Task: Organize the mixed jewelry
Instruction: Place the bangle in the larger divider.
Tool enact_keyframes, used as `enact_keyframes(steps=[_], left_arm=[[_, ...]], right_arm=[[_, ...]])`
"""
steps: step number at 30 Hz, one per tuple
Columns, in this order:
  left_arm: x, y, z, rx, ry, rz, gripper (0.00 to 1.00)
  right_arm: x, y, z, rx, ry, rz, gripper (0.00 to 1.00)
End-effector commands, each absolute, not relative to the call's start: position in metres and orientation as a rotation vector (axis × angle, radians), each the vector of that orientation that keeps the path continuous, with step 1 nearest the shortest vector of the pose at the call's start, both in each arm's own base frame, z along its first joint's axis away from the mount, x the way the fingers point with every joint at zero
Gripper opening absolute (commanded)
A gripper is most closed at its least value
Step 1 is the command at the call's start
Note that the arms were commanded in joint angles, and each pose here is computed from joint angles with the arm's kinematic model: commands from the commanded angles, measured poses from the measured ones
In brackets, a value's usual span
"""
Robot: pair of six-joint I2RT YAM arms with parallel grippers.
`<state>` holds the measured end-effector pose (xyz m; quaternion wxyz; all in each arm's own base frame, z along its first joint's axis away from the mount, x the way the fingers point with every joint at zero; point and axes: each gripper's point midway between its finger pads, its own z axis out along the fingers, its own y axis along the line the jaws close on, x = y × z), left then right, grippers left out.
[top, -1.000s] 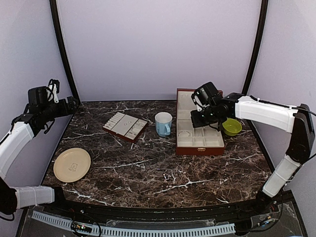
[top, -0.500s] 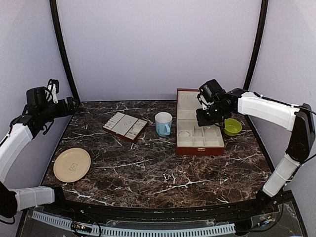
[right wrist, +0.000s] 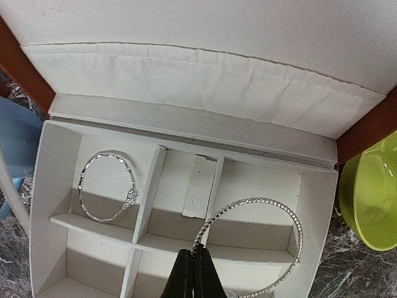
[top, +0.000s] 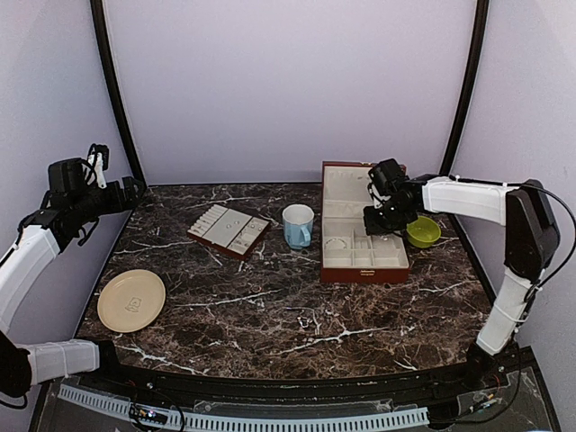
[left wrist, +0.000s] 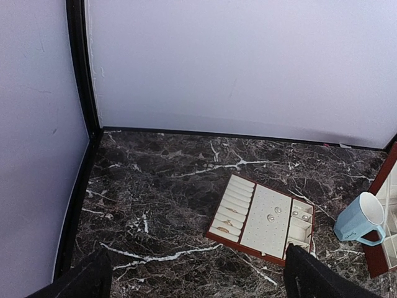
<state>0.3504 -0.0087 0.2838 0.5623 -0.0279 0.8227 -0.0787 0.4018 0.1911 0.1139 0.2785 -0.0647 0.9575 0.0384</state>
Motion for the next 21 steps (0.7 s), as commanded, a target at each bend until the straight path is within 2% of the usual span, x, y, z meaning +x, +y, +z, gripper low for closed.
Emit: enact_keyframes(steps=[1,9,21], left_arm=[[0.347,-0.01,0.28,-0.067,1.943,-0.197,0.99],[0.348,-0.009,0.278,-0.068,1.947,-0.192,0.99],[0.348,-0.006,0.278,-0.076,1.948,-0.173,0.99]], right_arm=[[0.415,0.185,0.097,-0.149,2.548,0.113,0.0],[0.432,0.17,0.076,-0.102,2.531,0.079,0.0],[0.433,0.173,0.04,-0.103,2.583,0.08,0.0]])
